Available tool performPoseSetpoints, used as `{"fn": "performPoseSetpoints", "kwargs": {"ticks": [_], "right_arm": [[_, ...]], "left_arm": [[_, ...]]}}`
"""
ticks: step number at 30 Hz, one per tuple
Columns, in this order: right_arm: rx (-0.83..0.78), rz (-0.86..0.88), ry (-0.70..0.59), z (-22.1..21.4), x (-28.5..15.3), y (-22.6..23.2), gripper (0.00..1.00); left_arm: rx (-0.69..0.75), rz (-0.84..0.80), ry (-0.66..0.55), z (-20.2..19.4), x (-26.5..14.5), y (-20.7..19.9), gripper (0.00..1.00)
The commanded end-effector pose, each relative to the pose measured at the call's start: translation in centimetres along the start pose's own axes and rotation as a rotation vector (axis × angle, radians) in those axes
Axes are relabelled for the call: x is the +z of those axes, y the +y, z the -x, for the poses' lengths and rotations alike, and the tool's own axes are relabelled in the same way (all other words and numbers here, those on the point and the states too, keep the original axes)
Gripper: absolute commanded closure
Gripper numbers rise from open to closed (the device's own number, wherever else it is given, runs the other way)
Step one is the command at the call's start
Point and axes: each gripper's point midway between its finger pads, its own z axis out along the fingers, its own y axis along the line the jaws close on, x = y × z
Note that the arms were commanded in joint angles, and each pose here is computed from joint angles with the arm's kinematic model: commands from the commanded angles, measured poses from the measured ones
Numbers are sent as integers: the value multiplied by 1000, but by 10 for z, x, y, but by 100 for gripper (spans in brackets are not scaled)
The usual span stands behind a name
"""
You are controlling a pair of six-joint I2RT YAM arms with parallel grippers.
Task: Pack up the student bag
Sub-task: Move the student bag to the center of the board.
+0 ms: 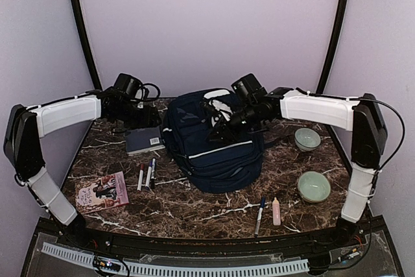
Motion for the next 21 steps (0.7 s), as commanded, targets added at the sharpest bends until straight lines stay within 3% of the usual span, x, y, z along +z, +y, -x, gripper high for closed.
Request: {"fn": "performPoseSetpoints", "kwargs": {"ticks": [1, 6, 11, 15, 21], "right_arm": [[91, -77, -110, 50, 24, -17, 65], [195, -49, -122, 77, 67, -28, 60], [247, -16, -83, 85, 118, -36, 47], [278, 40, -145, 99, 136, -32, 35], [381, 76, -219, 101, 169, -39, 29]], "left_arm": [[-140, 90, -32, 12, -4, 46, 26], [-265, 110, -22, 12, 7, 89, 23], [-372, 51, 50, -5, 25, 111, 20], [-438, 66, 94, -21, 34, 134, 22], [-485, 68, 122, -35, 45, 155, 24]]}}
